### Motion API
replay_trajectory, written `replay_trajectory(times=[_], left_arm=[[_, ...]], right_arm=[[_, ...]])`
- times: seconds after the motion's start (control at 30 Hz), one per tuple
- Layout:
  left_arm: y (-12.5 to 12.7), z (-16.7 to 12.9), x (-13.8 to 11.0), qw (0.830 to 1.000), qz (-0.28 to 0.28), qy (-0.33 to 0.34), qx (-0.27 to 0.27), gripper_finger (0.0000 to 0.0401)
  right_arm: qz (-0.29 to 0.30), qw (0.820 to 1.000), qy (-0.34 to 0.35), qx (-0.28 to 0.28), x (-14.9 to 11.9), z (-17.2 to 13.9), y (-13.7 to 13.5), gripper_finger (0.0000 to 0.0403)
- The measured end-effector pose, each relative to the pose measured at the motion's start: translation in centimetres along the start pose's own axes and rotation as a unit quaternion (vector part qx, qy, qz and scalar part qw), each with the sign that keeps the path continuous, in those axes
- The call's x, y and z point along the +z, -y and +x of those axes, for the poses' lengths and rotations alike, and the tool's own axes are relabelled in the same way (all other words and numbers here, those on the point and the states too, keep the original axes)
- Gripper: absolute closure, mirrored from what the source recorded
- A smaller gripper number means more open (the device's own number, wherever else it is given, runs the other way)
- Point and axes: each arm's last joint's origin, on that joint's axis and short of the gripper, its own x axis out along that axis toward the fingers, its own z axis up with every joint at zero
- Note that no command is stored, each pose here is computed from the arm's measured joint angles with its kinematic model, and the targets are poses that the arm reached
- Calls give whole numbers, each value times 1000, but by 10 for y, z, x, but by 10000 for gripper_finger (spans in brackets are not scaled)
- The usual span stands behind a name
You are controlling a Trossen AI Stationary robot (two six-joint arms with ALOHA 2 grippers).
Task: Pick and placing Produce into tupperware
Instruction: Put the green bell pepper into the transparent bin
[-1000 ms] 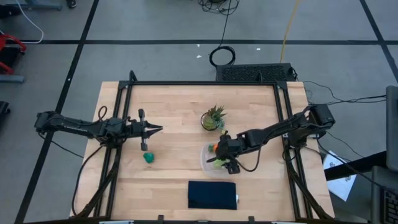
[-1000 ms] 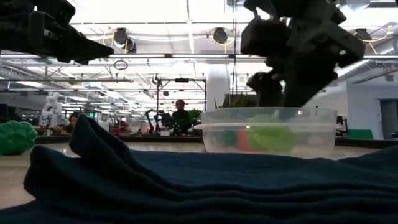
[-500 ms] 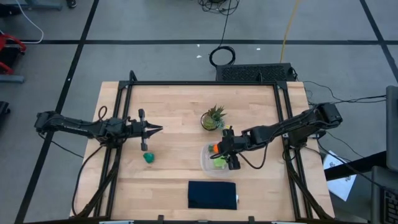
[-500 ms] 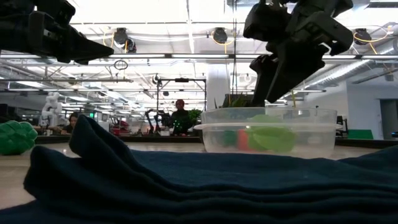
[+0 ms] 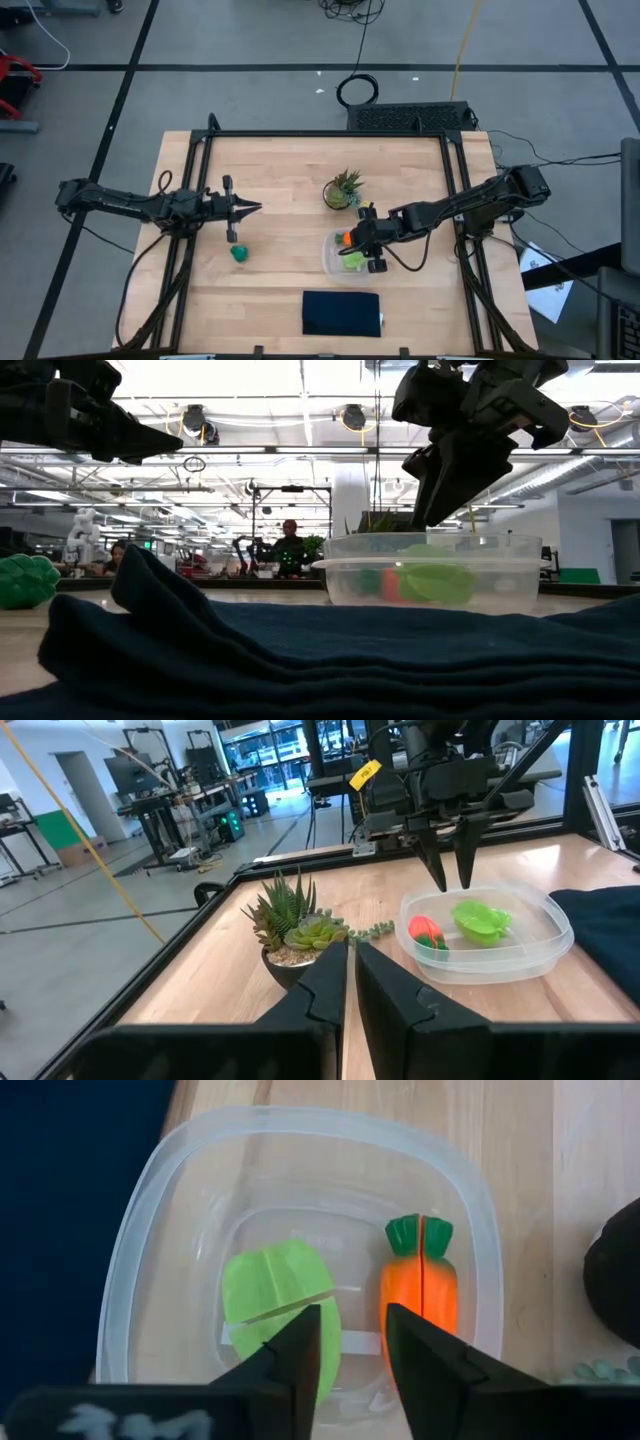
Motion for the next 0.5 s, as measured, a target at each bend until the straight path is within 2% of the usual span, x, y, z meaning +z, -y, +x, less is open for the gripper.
replay_trajectory(times=[0.43, 0.5], left_arm=[[0, 0, 0, 1000, 2, 0, 0, 370], [0, 0, 0, 1000, 12, 1, 0, 370]], right_arm=[[-11, 1000, 4, 3, 0, -9, 0, 394], [-11, 1000, 24, 4, 3, -15, 0, 400]])
